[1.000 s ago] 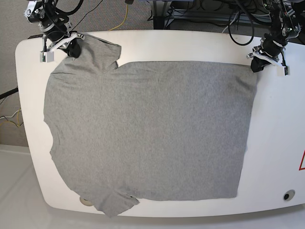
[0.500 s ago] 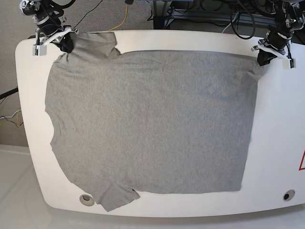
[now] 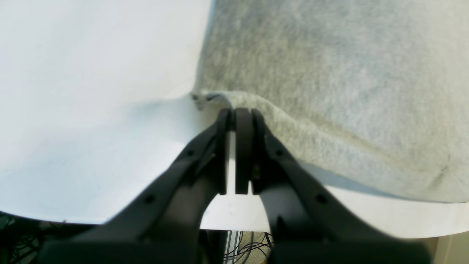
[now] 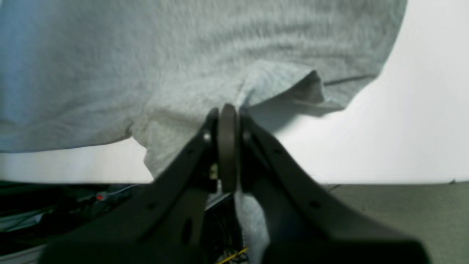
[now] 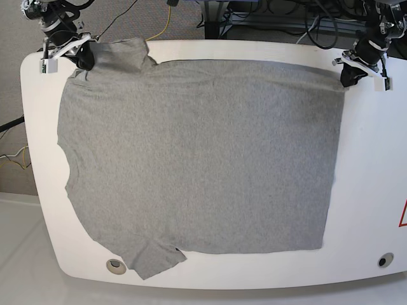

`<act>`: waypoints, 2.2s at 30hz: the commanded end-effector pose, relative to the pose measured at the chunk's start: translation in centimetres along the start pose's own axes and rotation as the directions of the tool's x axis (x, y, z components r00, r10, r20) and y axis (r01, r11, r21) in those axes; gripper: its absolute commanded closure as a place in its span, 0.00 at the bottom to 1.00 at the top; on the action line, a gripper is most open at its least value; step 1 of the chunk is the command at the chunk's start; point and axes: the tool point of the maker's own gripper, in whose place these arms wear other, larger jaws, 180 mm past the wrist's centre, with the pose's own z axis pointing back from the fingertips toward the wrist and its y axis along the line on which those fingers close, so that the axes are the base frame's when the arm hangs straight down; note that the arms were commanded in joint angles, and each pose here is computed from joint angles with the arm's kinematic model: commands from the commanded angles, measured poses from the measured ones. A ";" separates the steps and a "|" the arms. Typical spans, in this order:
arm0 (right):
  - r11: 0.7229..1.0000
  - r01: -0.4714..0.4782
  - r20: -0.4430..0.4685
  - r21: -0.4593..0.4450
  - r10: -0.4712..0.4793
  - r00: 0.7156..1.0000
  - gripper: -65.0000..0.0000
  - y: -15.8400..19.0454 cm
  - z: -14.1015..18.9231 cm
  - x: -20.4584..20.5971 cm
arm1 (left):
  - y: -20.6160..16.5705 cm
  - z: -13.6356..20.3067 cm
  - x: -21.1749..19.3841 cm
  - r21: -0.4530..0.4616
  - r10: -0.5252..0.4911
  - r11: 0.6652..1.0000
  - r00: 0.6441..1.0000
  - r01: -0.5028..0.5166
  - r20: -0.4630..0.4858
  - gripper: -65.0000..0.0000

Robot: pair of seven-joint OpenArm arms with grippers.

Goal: Fold the T-shirt properly
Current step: 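Lift the gripped shirt edge with both grippers, pulling it taut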

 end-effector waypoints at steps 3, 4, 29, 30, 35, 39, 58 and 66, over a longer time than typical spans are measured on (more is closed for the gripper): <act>1.000 -0.012 0.041 0.009 0.011 0.999 1.00 0.2 0.3 1.3 | -0.2 0.3 1.4 -0.009 -0.016 1.000 0.999 0.016 0.044 1.00; 1.000 -0.009 0.043 0.010 0.009 0.999 1.00 0.2 0.3 1.3 | -0.2 0.3 1.5 -0.009 -0.015 1.000 0.999 0.016 0.045 1.00; 0.995 -0.094 0.108 0.022 0.092 0.990 1.00 2.2 0.8 3.9 | -0.3 0.2 1.2 -0.011 -0.024 1.000 0.999 0.024 0.026 1.00; 0.995 -0.096 0.119 0.022 0.092 0.989 1.00 2.2 0.7 4.3 | -0.4 0.1 1.6 -0.014 -0.025 1.000 0.999 0.025 0.034 1.00; 0.996 -0.091 0.130 0.016 0.088 0.988 1.00 1.9 0.7 4.8 | -0.7 0.0 2.2 -0.018 -0.027 0.999 0.998 0.028 0.049 1.00; 0.996 -0.086 0.130 0.006 0.085 0.988 1.00 1.4 0.9 4.8 | -0.7 0.1 2.2 -0.016 -0.030 0.999 0.998 0.031 0.049 1.00; 0.994 -0.110 0.233 0.022 0.101 0.967 1.00 1.8 -0.3 8.7 | -2.2 -1.3 6.0 -0.061 -0.023 0.998 0.990 0.031 0.137 1.00; 0.992 -0.128 0.278 0.023 0.116 0.954 1.00 2.1 -1.2 10.7 | -2.7 -2.2 7.7 -0.078 -0.012 0.997 0.986 0.025 0.165 1.00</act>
